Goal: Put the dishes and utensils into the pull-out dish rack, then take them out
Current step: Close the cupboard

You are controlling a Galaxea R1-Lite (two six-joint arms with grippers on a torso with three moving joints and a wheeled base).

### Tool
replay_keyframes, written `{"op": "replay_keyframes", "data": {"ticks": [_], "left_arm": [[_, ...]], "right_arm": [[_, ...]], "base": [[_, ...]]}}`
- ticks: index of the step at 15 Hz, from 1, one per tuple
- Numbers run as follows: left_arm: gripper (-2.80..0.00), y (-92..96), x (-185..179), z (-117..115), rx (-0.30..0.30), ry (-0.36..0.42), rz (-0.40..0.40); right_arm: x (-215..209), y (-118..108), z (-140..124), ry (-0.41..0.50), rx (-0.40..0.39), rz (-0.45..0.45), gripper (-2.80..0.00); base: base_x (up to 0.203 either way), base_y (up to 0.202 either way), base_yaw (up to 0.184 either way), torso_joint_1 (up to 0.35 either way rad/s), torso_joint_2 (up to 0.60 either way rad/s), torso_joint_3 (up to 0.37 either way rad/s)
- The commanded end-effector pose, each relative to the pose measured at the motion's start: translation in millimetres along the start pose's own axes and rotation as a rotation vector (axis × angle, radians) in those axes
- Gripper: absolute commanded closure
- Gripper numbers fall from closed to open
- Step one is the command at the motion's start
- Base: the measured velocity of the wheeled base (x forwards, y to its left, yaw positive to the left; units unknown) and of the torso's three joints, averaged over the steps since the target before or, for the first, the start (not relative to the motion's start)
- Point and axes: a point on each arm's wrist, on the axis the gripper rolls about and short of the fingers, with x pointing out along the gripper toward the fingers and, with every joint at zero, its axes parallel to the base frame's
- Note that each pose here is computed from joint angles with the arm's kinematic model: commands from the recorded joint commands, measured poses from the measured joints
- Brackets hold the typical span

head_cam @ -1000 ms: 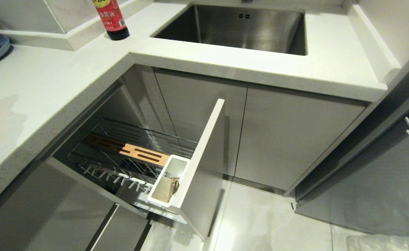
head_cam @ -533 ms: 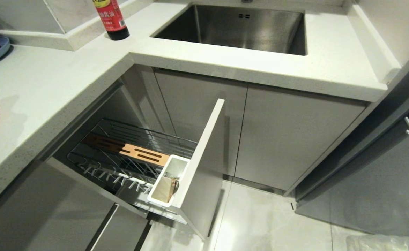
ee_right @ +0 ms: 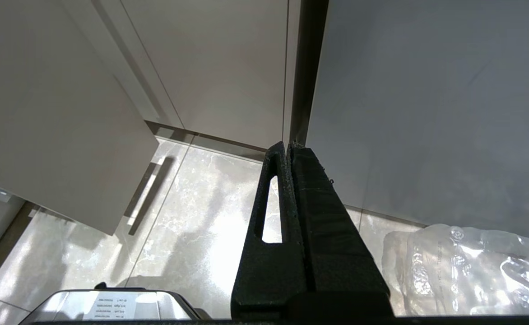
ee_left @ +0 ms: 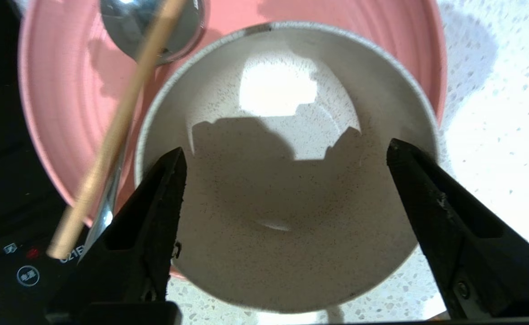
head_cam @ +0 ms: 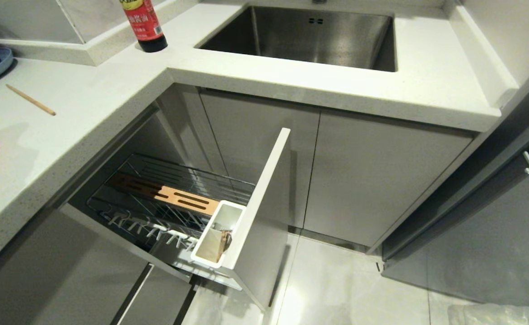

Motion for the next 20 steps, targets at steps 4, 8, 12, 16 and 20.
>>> {"op": "replay_keyframes", "data": {"ticks": [4, 8, 12, 16, 20], "left_arm": [[-2.8, 1.7, -16.0, 2.4, -0.015, -0.058, 0.018], [-2.8, 1.8, -35.6, 7.8, -0.016, -0.163, 0.024], [0.0, 0.6, -65.4, 6.3, -0.03, -0.3, 0.028], [0.0, -14.1, -103.4, -5.8, -0.041, -0.406, -0.114], [0.0, -40.8, -131.7, -28.2, -0.006, -0.359, -0.406]], "right_arm": [[0.0, 0.0, 0.0, 0.001, 0.0, 0.001, 0.0], [-0.1, 0.0, 0.0, 0.0, 0.0, 0.001, 0.0], [0.0, 0.0, 0.1, 0.0, 0.0, 0.0, 0.0], [0.1, 0.0, 0.0, 0.001, 0.0, 0.001, 0.0], [0.0, 0.0, 0.0, 0.001, 0.0, 0.001, 0.0]], "base": [[0.0, 0.0, 0.0, 0.0, 0.0, 0.0], [0.0, 0.0, 0.0, 0.0, 0.0, 0.0], [0.0, 0.0, 0.0, 0.0, 0.0, 0.0], [0.0, 0.0, 0.0, 0.0, 0.0, 0.0], [0.0, 0.0, 0.0, 0.0, 0.0, 0.0]]}}
